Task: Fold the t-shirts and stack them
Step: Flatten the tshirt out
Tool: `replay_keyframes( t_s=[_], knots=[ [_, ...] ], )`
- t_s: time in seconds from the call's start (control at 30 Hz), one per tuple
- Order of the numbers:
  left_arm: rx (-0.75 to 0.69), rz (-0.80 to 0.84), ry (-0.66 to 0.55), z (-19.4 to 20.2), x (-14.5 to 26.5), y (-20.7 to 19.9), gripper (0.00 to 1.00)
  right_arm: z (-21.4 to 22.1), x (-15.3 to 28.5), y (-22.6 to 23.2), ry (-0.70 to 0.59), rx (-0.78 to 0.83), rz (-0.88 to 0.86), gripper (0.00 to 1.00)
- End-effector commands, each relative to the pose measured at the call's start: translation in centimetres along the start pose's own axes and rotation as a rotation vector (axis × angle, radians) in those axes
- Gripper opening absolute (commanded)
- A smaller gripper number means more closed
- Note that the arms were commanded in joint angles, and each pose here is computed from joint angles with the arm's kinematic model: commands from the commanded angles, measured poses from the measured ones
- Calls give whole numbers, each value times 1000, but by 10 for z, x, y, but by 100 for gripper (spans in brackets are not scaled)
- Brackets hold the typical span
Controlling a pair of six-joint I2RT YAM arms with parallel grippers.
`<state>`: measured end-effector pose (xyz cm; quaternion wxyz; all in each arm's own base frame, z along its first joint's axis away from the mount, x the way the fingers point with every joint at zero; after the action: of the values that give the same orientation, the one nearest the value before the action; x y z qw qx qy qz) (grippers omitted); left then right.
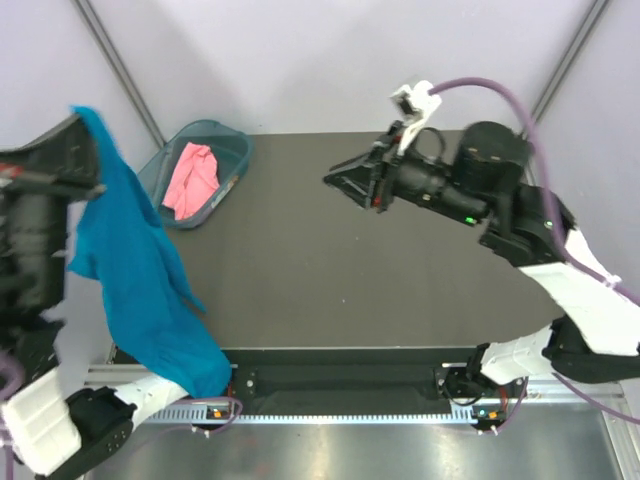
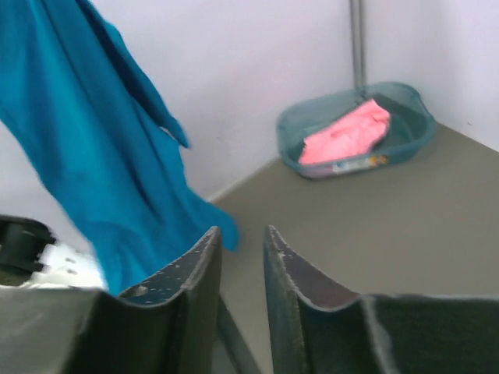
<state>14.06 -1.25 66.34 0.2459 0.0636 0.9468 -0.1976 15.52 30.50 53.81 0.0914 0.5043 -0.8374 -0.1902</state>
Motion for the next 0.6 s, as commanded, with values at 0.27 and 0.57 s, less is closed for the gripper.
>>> replay_keyframes(
  t_s=[0.27, 0.57],
  knots=[
    [41, 212, 467, 245, -62, -62, 0, 59, 31, -120, 107, -57, 492, 29],
    [124, 491, 778, 481, -111, -205, 0, 157, 133, -221, 280, -193, 885, 28]
  ],
)
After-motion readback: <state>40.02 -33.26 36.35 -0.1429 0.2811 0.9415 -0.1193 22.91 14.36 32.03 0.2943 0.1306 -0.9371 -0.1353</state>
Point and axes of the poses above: each gripper's point midway between its finger pads, its own x axis back along the fingers, its own y axis along the line the jaws close on, z = x × y, the point moved 1 cm from there along x, back along the fingers, and after that the axes turned 7 degrees about -x, right-handed, at the moved point
